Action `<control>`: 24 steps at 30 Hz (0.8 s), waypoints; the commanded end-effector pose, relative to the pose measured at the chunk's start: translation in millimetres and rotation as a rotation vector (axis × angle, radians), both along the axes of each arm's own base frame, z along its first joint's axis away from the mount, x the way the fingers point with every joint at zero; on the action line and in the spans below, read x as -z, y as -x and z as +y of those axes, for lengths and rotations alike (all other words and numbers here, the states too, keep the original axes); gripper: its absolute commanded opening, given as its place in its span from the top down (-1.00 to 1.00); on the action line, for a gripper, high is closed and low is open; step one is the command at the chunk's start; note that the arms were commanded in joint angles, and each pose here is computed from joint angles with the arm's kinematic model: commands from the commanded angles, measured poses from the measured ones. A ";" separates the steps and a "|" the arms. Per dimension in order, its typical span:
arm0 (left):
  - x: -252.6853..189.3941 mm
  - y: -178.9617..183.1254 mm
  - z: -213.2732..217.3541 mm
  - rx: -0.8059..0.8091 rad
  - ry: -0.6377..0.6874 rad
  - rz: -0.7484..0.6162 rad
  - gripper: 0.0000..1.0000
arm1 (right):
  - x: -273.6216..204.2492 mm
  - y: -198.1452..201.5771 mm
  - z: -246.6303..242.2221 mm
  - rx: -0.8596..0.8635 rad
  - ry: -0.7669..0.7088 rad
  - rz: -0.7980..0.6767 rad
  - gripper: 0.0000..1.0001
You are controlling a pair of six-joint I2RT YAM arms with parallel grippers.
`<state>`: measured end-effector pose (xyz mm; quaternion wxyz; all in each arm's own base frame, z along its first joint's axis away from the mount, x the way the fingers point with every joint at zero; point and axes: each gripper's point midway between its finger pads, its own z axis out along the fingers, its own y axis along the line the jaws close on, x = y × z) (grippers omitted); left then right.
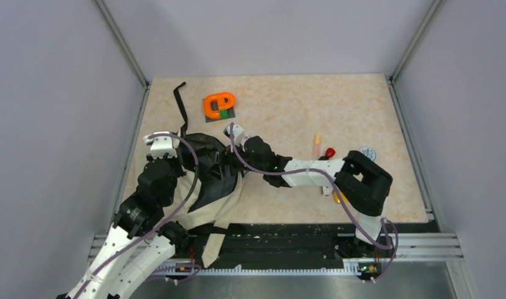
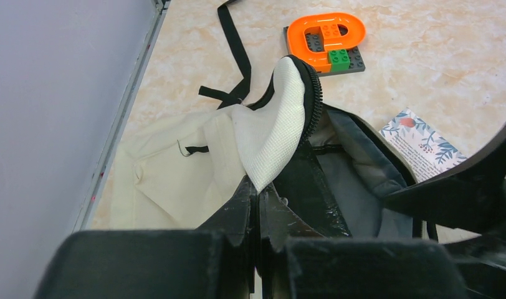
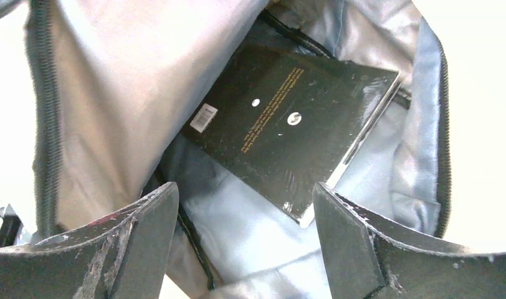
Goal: Pack the student bag
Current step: Place the book in the student bag, then pick up the book from the center of the board.
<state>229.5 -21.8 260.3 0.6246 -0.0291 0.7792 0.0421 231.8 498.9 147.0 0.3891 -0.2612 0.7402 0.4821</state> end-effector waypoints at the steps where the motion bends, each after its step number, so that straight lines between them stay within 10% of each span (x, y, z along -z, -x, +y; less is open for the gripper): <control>1: -25.1 -4.5 0.8 -0.016 0.052 -0.102 1.00 | -11.5 5.4 -29.7 -0.055 0.125 -0.169 -0.55; 24: -18.8 -7.9 -4.3 0.001 0.046 -0.079 1.00 | 48.3 -161.4 -142.9 0.083 0.214 0.015 -0.57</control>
